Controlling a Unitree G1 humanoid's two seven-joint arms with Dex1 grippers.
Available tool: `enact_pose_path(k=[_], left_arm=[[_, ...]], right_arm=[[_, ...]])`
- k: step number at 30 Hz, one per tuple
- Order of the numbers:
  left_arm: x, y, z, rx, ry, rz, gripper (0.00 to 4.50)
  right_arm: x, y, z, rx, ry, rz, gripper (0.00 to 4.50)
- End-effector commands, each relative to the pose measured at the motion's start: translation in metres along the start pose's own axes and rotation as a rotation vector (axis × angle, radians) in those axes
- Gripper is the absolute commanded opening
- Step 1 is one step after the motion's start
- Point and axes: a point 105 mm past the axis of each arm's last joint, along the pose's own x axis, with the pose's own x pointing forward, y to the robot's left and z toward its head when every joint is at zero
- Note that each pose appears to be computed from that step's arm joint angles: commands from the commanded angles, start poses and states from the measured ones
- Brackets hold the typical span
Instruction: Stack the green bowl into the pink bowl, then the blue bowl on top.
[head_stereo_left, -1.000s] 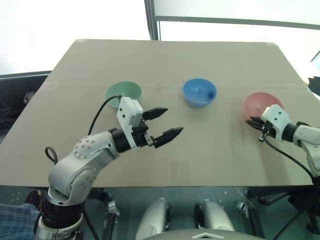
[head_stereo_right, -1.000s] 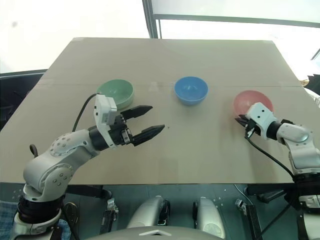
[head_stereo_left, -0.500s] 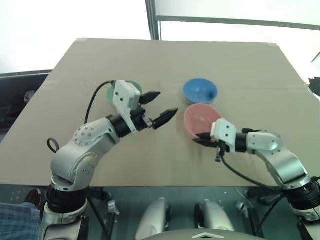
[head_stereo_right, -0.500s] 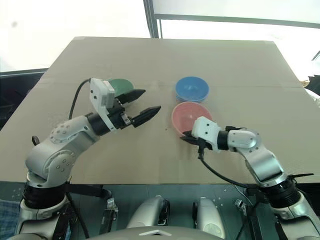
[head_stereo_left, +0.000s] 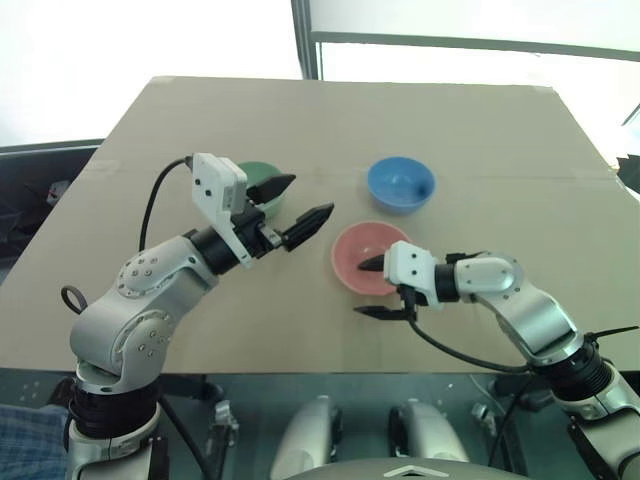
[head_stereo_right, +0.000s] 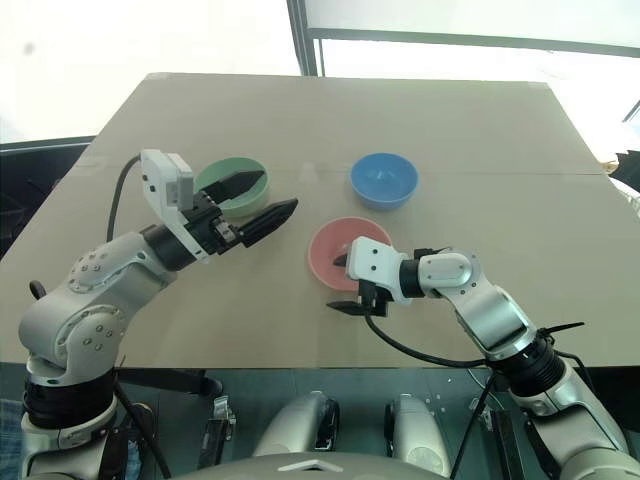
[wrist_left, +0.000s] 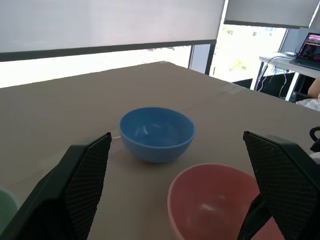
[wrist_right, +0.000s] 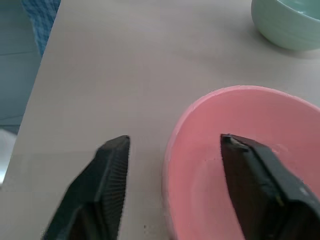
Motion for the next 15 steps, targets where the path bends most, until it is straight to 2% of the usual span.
enact_pose_path(k=[1, 5, 8, 12, 15], left_arm=[[-0.005, -0.003, 0.011, 0.029, -0.032, 0.0, 4.5], [-0.005, 0.0, 0.011, 0.025, -0.034, 0.006, 4.5], [-0.004, 0.005, 0.01, 0.026, -0.032, 0.026, 4.5], [-0.005, 0.018, 0.003, 0.079, 0.029, 0.087, 4.5], [-0.006, 0.033, -0.006, 0.136, 0.089, 0.144, 4.5]], right_arm=[[-0.019, -0.003, 0.021, -0.001, -0.044, 0.014, 4.36], [-0.034, -0.004, 0.029, 0.06, -0.072, 0.037, 4.36], [-0.047, -0.012, 0.041, 0.129, -0.167, 0.031, 4.36], [-0.067, -0.023, 0.057, 0.152, -0.27, 0.018, 4.36], [-0.087, -0.04, 0.068, 0.185, -0.352, -0.055, 4.36]])
